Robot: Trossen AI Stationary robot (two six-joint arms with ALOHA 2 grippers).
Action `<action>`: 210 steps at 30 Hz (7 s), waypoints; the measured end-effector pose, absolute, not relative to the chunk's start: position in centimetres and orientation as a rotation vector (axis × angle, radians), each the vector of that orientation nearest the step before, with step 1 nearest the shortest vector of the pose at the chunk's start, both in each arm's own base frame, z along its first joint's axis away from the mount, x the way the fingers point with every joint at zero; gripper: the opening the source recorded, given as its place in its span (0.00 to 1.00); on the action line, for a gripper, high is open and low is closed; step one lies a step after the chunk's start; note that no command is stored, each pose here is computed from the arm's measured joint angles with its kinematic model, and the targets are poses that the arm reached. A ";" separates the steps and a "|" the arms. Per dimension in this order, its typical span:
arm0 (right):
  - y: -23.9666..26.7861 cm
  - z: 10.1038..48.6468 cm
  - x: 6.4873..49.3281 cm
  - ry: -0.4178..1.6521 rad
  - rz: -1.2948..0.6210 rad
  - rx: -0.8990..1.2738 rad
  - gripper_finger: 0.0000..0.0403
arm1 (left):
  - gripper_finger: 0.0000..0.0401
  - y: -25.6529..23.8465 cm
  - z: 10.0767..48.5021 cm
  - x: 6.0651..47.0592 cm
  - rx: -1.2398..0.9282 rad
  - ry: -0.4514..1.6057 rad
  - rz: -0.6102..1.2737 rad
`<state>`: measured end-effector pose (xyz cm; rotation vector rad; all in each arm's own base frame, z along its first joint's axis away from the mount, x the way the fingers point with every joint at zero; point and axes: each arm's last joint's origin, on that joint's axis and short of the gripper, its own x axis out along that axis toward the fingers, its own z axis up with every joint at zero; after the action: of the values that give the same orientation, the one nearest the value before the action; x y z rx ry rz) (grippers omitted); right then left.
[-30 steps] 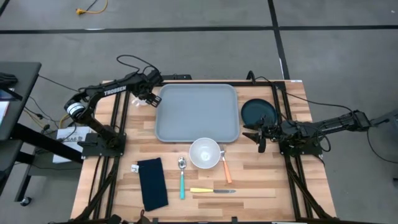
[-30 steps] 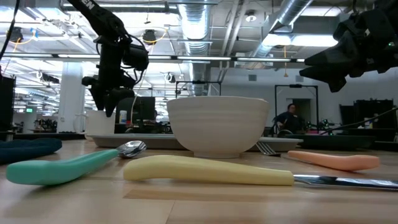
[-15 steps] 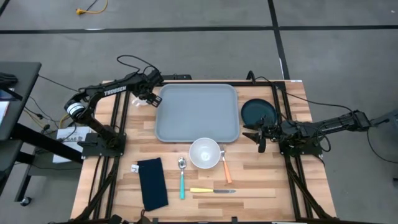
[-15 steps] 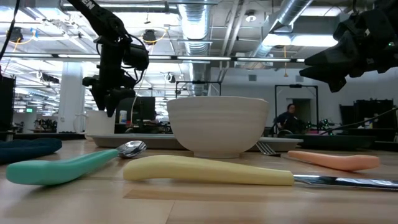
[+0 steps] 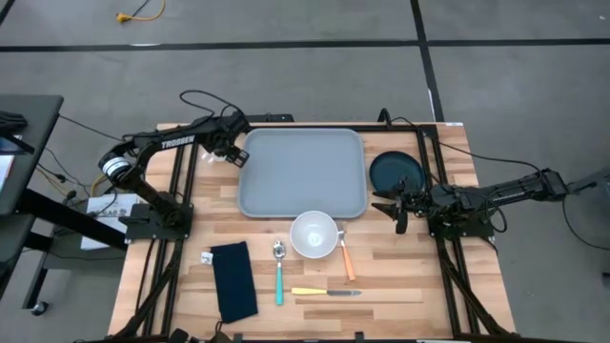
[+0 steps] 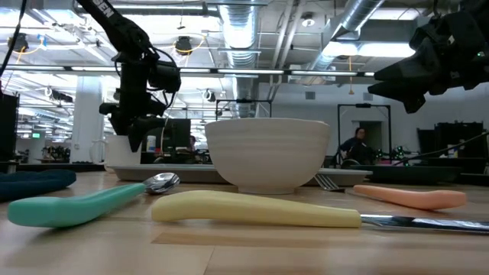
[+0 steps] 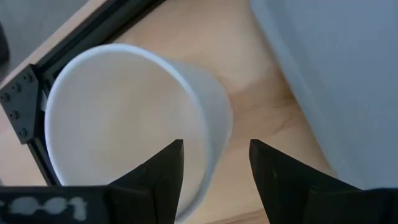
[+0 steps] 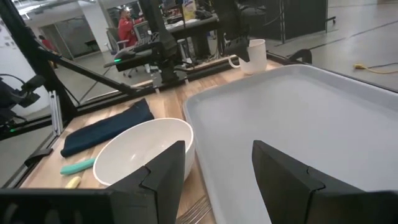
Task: Set up tray
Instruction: Put the white mug on the gray serving tray, then put the green plate on the gray serving tray at the bottom of the white mug
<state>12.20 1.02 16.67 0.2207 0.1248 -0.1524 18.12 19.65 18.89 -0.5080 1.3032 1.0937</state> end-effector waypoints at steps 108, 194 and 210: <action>1.0 16.3 12.1 0.161 -0.158 0.187 0.44 | 0.00 21.8 21.0 24.4 0.576 1.377 -0.193; 1.0 16.3 12.1 0.164 -0.157 0.188 0.44 | 0.39 22.2 21.2 24.3 0.634 1.544 -0.003; 1.0 16.3 12.1 0.164 -0.156 0.187 0.44 | 0.39 20.5 26.5 26.4 0.678 1.610 0.059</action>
<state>12.14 1.01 16.30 0.1874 0.1639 -0.1557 26.37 20.53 26.50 0.6782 1.6102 0.0591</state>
